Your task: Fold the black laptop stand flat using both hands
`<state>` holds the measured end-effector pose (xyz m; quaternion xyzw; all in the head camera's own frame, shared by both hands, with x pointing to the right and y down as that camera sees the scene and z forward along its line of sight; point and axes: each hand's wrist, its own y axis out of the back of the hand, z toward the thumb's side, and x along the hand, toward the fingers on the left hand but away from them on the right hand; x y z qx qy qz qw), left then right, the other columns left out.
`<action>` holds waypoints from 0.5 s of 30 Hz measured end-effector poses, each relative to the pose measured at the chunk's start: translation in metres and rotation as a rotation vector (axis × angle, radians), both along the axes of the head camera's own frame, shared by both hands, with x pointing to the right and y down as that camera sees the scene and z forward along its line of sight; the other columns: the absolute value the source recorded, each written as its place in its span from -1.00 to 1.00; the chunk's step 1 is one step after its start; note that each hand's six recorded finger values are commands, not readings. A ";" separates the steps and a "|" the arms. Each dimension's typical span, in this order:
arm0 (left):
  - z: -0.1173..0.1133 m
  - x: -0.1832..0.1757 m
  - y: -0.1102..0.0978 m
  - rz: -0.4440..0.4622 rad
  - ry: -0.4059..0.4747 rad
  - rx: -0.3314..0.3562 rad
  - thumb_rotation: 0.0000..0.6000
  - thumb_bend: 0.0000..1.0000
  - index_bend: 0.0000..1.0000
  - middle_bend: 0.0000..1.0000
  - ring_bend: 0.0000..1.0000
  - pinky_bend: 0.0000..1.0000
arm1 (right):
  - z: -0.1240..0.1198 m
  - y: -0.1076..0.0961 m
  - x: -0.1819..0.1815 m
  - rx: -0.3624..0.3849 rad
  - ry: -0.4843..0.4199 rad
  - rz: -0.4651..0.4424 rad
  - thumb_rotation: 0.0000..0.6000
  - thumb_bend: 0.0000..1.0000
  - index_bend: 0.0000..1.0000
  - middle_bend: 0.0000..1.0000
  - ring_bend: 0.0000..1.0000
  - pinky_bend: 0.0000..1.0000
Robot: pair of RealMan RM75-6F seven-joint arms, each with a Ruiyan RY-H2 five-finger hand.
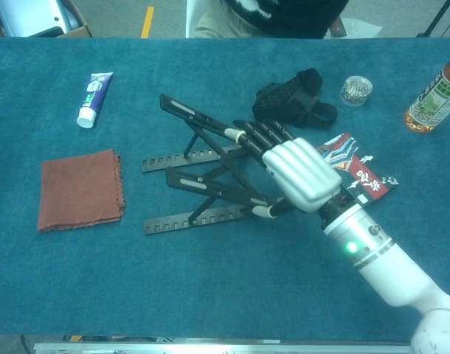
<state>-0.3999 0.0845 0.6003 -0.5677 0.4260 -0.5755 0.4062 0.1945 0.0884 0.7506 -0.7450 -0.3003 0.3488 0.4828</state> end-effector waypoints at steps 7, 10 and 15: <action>0.000 0.000 -0.002 -0.001 -0.008 -0.002 1.00 -0.43 -1.00 -1.00 -1.00 -1.00 | -0.001 -0.032 0.002 0.048 0.009 0.049 1.00 -1.00 -1.00 -1.00 -1.00 -0.98; 0.000 -0.001 -0.002 -0.004 -0.010 -0.001 1.00 -0.43 -1.00 -1.00 -1.00 -1.00 | -0.001 -0.045 0.004 0.066 0.015 0.069 1.00 -1.00 -1.00 -1.00 -1.00 -0.98; 0.000 -0.001 -0.002 -0.006 -0.013 -0.007 1.00 -0.43 -1.00 -1.00 -1.00 -1.00 | 0.001 -0.063 0.003 0.086 0.034 0.084 1.00 -1.00 -1.00 -1.00 -1.00 -0.98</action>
